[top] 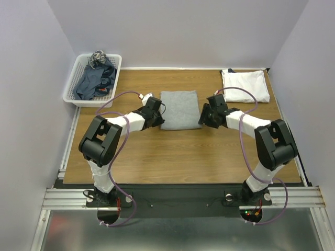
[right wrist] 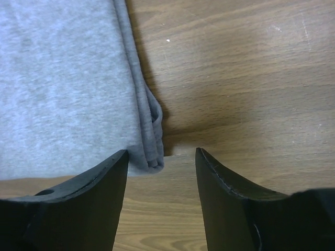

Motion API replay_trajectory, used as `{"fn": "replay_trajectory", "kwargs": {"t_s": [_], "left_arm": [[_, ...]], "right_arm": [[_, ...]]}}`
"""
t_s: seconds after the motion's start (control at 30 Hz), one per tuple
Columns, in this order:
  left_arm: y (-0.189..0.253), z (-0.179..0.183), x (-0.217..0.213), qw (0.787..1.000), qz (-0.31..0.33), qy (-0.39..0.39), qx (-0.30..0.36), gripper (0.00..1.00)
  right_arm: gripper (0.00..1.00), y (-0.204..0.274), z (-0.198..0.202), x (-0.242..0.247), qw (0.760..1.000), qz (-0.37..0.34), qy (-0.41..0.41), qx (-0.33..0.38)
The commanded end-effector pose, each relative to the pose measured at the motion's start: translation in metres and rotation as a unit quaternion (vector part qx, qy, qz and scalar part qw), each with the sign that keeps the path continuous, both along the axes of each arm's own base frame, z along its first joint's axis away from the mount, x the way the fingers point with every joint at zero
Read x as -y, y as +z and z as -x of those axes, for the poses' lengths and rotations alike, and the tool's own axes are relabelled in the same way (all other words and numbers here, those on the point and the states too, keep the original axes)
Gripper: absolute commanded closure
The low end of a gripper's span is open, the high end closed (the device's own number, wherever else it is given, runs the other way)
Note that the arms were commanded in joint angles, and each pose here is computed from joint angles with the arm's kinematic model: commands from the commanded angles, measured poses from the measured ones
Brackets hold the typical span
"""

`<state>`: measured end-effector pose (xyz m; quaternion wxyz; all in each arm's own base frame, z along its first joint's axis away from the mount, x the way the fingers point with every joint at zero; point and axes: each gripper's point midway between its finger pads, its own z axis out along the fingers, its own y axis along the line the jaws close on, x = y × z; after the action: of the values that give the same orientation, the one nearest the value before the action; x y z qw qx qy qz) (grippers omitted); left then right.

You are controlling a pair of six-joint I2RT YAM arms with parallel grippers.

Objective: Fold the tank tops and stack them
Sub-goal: Fold the tank top, then neatly place the folded tank top to the corner

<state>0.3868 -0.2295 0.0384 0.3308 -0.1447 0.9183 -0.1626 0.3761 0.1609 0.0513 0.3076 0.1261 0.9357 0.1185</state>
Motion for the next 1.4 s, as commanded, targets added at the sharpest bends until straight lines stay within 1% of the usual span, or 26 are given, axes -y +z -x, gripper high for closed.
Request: {"fn": "replay_trajectory", "kwargs": {"t_s": [0.0, 0.13, 0.17, 0.33, 0.37, 0.43, 0.47, 0.5, 0.53, 0.57, 0.6, 0.63, 0.67, 0.7, 0.73, 0.8, 0.87, 0.97, 1.0, 1.03, 1.07, 1.13, 1.17, 1.2, 1.27, 1.37], "left_arm": [[0.000, 0.007, 0.001, 1.000, -0.010, 0.003, 0.007, 0.71], [-0.008, 0.017, 0.002, 1.000, -0.013, -0.002, -0.005, 0.74], [-0.009, 0.019, 0.004, 1.000, -0.009, -0.002, -0.007, 0.77], [-0.014, 0.051, 0.028, 1.000, 0.011, -0.018, -0.020, 0.83], [-0.015, 0.062, 0.041, 0.999, 0.024, -0.023, -0.026, 0.86], [-0.012, 0.074, 0.065, 0.997, 0.055, -0.043, -0.029, 0.87], [-0.016, 0.084, 0.083, 0.996, 0.066, -0.057, -0.037, 0.88], [-0.015, 0.089, 0.095, 0.994, 0.072, -0.070, -0.040, 0.88], [-0.003, 0.086, 0.114, 0.992, 0.088, -0.084, -0.032, 0.88], [-0.001, 0.088, 0.124, 0.991, 0.093, -0.093, -0.032, 0.88], [0.004, 0.091, 0.144, 0.988, 0.104, -0.112, -0.031, 0.88], [0.005, 0.091, 0.151, 0.986, 0.109, -0.120, -0.032, 0.88], [0.009, 0.090, 0.160, 0.984, 0.115, -0.132, -0.030, 0.85], [0.009, 0.090, 0.161, 0.984, 0.115, -0.135, -0.030, 0.84], [0.016, 0.094, 0.167, 0.979, 0.128, -0.153, -0.032, 0.82], [0.031, 0.094, 0.167, 0.978, 0.135, -0.161, -0.016, 0.75], [0.045, 0.096, 0.162, 0.975, 0.134, -0.178, -0.002, 0.69], [0.061, 0.102, 0.160, 0.969, 0.132, -0.207, 0.010, 0.66], [0.068, 0.106, 0.155, 0.969, 0.123, -0.215, 0.011, 0.66], [0.069, 0.112, 0.150, 0.967, 0.119, -0.224, 0.011, 0.66], [0.076, 0.118, 0.143, 0.966, 0.116, -0.230, 0.016, 0.66], [0.085, 0.121, 0.136, 0.966, 0.112, -0.232, 0.024, 0.66], [0.090, 0.122, 0.133, 0.966, 0.108, -0.232, 0.029, 0.66], [0.100, 0.118, 0.128, 0.968, 0.103, -0.225, 0.043, 0.66], [0.107, 0.115, 0.122, 0.969, 0.098, -0.222, 0.048, 0.66], [0.117, 0.103, 0.118, 0.969, 0.101, -0.217, 0.059, 0.66]], "right_arm": [[0.41, -0.005, -0.006, 0.001, 1.000, -0.003, -0.017, 0.003], [0.40, -0.010, -0.006, 0.001, 1.000, -0.002, -0.017, -0.001], [0.39, -0.010, -0.007, 0.001, 1.000, 0.000, -0.017, -0.001], [0.39, -0.001, -0.037, 0.010, 1.000, -0.012, -0.024, 0.011], [0.39, 0.001, -0.046, 0.011, 1.000, -0.013, -0.021, 0.015], [0.40, -0.009, -0.059, 0.012, 1.000, -0.027, -0.015, 0.001], [0.40, 0.004, -0.079, 0.013, 0.999, -0.032, -0.017, 0.020], [0.40, -0.009, -0.083, 0.005, 0.999, -0.047, -0.001, 0.003], [0.40, 0.008, -0.104, -0.001, 0.998, -0.059, 0.004, 0.026], [0.39, 0.010, -0.112, -0.003, 0.997, -0.064, 0.010, 0.028], [0.36, 0.003, -0.121, -0.008, 0.997, -0.070, 0.018, 0.024], [0.36, 0.009, -0.130, -0.009, 0.997, -0.068, 0.016, 0.032], [0.31, 0.024, -0.146, -0.007, 0.997, -0.060, 0.008, 0.050], [0.28, 0.031, -0.151, -0.004, 0.997, -0.051, 0.001, 0.058], [0.22, 0.041, -0.155, 0.000, 0.997, -0.043, -0.008, 0.069], [0.15, 0.058, -0.160, 0.019, 0.995, -0.013, -0.036, 0.088], [0.11, 0.070, -0.154, 0.035, 0.994, 0.000, -0.055, 0.095], [0.11, 0.087, -0.133, 0.054, 0.991, 0.009, -0.087, 0.100], [0.11, 0.083, -0.123, 0.061, 0.991, 0.011, -0.096, 0.093], [0.11, 0.064, -0.103, 0.068, 0.992, 0.019, -0.103, 0.069], [0.11, 0.074, -0.090, 0.065, 0.992, 0.003, -0.099, 0.074], [0.11, 0.067, -0.070, 0.065, 0.993, -0.006, -0.096, 0.061], [0.11, 0.045, -0.049, 0.067, 0.995, -0.005, -0.095, 0.033], [0.11, 0.052, -0.041, 0.061, 0.995, -0.024, -0.087, 0.039], [0.14, 0.032, -0.019, 0.058, 0.995, -0.044, -0.086, 0.018], [0.16, 0.026, -0.004, 0.041, 0.994, -0.089, -0.062, 0.010]]}}
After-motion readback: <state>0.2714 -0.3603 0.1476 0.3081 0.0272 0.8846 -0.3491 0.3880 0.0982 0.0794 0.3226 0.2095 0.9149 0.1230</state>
